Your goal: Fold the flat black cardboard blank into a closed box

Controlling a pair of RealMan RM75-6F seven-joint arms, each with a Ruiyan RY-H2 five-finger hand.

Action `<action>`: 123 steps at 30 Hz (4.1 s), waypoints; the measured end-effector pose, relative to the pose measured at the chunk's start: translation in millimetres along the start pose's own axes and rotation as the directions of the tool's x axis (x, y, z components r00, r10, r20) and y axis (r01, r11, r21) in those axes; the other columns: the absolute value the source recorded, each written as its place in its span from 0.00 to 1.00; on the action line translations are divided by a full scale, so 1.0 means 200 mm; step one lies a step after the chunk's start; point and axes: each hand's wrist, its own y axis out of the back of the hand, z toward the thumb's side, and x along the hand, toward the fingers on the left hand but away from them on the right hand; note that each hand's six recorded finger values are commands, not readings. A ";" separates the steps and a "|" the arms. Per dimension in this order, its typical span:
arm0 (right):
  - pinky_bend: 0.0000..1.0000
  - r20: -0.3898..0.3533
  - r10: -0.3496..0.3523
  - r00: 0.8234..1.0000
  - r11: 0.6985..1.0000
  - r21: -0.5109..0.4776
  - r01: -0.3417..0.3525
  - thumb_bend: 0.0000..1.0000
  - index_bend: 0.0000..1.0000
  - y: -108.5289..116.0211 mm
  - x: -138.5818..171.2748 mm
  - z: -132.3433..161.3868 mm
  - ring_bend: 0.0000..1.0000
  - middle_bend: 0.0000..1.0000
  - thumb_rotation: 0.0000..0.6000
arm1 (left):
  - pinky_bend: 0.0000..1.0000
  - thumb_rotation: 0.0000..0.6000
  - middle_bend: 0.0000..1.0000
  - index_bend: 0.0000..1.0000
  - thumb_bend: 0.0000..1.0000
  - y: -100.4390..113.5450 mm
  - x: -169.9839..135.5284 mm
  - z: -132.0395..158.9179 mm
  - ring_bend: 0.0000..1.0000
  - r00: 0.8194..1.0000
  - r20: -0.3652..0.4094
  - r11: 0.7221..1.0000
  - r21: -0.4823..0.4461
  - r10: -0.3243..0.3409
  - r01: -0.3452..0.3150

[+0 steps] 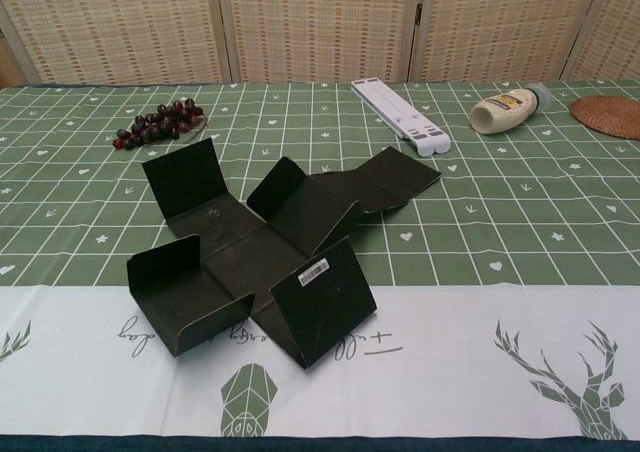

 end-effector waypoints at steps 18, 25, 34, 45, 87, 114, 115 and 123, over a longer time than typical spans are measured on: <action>0.82 -0.246 0.144 0.959 0.988 0.083 -0.128 0.10 0.00 -0.03 -0.30 0.34 0.63 0.12 1.00 | 0.28 1.00 0.02 0.05 0.10 0.00 -0.01 0.00 0.05 1.000 0.006 0.999 -0.033 -0.014 0.014; 0.86 -0.353 0.279 0.893 0.958 0.166 -0.234 0.10 0.00 -0.11 -0.55 0.60 0.67 0.07 1.00 | 0.27 1.00 0.02 0.05 0.10 0.00 -0.02 -0.02 0.05 1.000 -0.008 0.999 -0.035 -0.014 0.013; 0.87 -0.394 0.409 0.823 0.908 0.263 -0.325 0.10 0.00 -0.26 -0.89 0.89 0.68 0.06 1.00 | 0.27 1.00 0.02 0.05 0.10 0.01 -0.01 -0.04 0.05 1.000 -0.012 0.999 -0.036 -0.010 0.010; 0.87 -0.386 0.515 0.766 0.837 0.419 -0.351 0.11 0.00 -0.41 -1.14 1.13 0.70 0.06 1.00 | 0.27 1.00 0.02 0.05 0.10 0.01 -0.03 -0.05 0.04 1.000 -0.018 0.999 -0.051 -0.017 0.016; 0.91 -0.352 0.535 0.768 0.813 0.461 -0.355 0.11 0.27 -0.62 -1.32 1.36 0.74 0.36 1.00 | 0.27 1.00 0.02 0.07 0.10 0.00 0.06 -0.05 0.05 1.000 0.029 0.999 -0.052 -0.004 0.005; 0.92 -0.136 0.493 0.859 0.869 0.124 -0.479 0.14 0.28 -0.61 -1.11 1.11 0.75 0.39 1.00 | 0.27 1.00 0.00 0.00 0.05 -0.30 0.58 0.56 0.14 0.920 0.389 0.995 0.103 -0.050 0.010; 0.92 -0.135 0.494 0.859 0.868 0.122 -0.481 0.14 0.28 -0.61 -1.11 1.11 0.75 0.39 1.00 | 0.26 1.00 0.00 0.00 0.05 -0.32 0.59 0.57 0.14 0.919 0.390 0.994 0.109 -0.054 0.012; 0.92 -0.130 0.495 0.859 0.868 0.110 -0.484 0.14 0.28 -0.61 -1.09 1.10 0.75 0.39 1.00 | 0.25 1.00 0.00 0.00 0.04 -0.41 0.62 0.65 0.10 0.916 0.395 0.989 0.147 -0.075 0.017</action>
